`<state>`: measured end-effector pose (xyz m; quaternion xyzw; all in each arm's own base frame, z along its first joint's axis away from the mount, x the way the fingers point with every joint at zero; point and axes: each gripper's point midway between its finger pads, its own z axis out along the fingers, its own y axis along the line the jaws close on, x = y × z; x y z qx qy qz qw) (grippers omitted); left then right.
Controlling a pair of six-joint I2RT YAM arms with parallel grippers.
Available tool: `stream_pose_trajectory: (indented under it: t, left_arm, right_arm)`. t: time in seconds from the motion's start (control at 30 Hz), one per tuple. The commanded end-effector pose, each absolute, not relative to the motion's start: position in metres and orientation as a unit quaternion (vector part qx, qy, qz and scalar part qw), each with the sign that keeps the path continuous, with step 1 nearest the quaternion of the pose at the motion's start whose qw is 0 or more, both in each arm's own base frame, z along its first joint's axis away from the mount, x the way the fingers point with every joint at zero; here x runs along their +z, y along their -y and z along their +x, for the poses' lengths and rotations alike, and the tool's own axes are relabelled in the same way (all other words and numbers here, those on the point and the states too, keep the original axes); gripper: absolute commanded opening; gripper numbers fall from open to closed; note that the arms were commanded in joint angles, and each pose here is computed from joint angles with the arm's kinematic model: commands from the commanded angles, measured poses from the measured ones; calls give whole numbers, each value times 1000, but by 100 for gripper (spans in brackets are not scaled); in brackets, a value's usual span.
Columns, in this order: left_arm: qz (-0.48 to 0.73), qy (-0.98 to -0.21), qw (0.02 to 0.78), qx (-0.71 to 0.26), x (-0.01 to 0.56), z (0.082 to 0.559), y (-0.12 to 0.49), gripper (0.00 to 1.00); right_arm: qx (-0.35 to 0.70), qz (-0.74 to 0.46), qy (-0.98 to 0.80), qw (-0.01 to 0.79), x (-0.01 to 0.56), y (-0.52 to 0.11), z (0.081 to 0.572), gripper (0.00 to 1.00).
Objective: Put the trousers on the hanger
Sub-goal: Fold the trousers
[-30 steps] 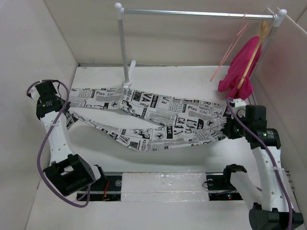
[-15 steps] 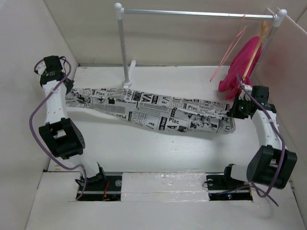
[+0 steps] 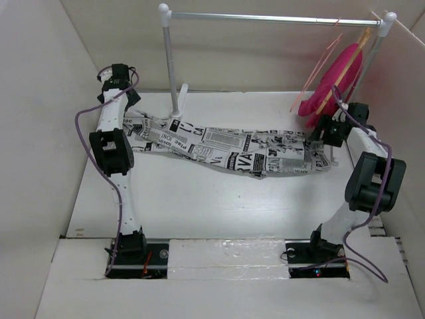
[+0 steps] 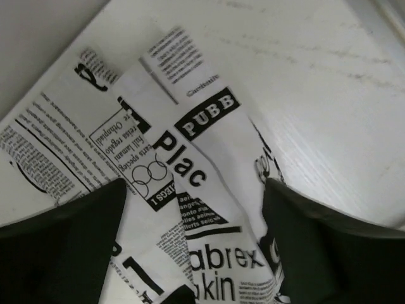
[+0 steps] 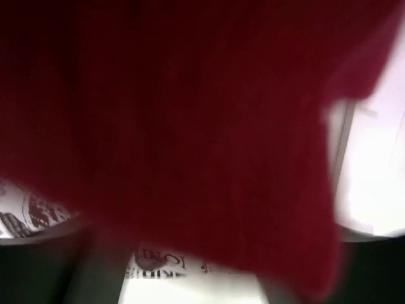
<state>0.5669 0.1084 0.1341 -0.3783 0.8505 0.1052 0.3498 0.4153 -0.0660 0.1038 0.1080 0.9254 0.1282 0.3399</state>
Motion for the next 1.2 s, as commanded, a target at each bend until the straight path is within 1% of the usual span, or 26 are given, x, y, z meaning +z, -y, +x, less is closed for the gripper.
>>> stream_pose_trajectory:
  t: [0.0, 0.07, 0.1, 0.2, 0.23, 0.27, 0.3, 0.33, 0.37, 0.4, 0.43, 0.47, 0.5, 0.53, 0.57, 0.63, 0.73, 0.9, 0.93, 0.97, 1.0, 1.07, 1.17]
  left_arm:
    - [-369, -847, 368, 105, 164, 565, -120, 99]
    - [-353, -850, 370, 122, 173, 559, -125, 99]
    - [-354, -841, 389, 124, 195, 554, -126, 99]
    - [-362, -834, 400, 115, 216, 529, -129, 99]
    - [-370, -829, 408, 100, 219, 526, -132, 99]
    - [-388, -824, 411, 42, 202, 511, -135, 99]
    - [-388, -824, 411, 42, 202, 510, -135, 99]
    - [-394, -835, 384, -5, 176, 496, -134, 99]
    - [-394, -838, 376, -29, 164, 493, -134, 99]
    - [-389, -845, 362, -56, 155, 493, -129, 99]
    - [-386, -854, 340, -80, 142, 490, -124, 88]
    - [-383, -860, 325, -82, 129, 487, -125, 4]
    - [-386, -858, 328, -80, 125, 487, -127, 0]
    - [-386, -861, 320, -82, 114, 485, -125, 0]
    - [-374, -863, 329, -87, 112, 490, -124, 0]
    - [-369, -867, 317, -108, 100, 495, -118, 0]
    - [-381, -863, 309, -122, 87, 508, -118, 0]
    - [-386, -863, 301, -127, 76, 529, -118, 0]
    - [-381, -864, 308, -115, 77, 535, -117, 2]
    - [-382, -861, 317, -112, 80, 538, -120, 16]
    - [-378, -863, 317, -111, 78, 540, -116, 23]
    - [-381, -858, 322, -124, 77, 546, -114, 35]
    - [-389, -857, 312, -131, 69, 551, -112, 37]
  right_arm:
    - [132, 72, -905, 397, 137, 58, 443, 78]
    - [126, 72, -907, 395, 136, 53, 434, 83]
    - [114, 50, -903, 410, 148, 54, 429, 86]
    - [105, 38, -904, 413, 149, 54, 409, 88]
    - [98, 31, -899, 426, 161, 53, 402, 88]
    - [90, 34, -903, 420, 156, 58, 383, 87]
    - [87, 31, -897, 432, 166, 57, 381, 87]
    - [82, 31, -896, 436, 169, 57, 376, 87]
    - [80, 33, -896, 434, 165, 55, 367, 82]
    - [77, 34, -894, 440, 169, 54, 363, 70]
    - [71, 30, -884, 462, 184, 52, 357, 48]
    - [71, 33, -883, 462, 181, 51, 350, 4]
    - [74, 25, -881, 467, 184, 45, 347, 0]
    - [87, 1, -868, 489, 196, 32, 345, 0]
    - [96, -12, -866, 491, 195, 24, 343, 0]
    - [128, -44, -862, 489, 189, 0, 338, 0]
    - [150, -82, -867, 468, 179, -28, 333, 0]
    - [157, -117, -874, 445, 170, -48, 336, 0]
    - [157, -123, -873, 445, 172, -52, 337, 0]
    - [157, -127, -873, 443, 172, -55, 338, 0]
    - [158, -134, -874, 440, 170, -60, 337, 0]
    - [161, -138, -874, 437, 169, -65, 337, 0]
    - [169, -146, -876, 427, 163, -74, 335, 0]
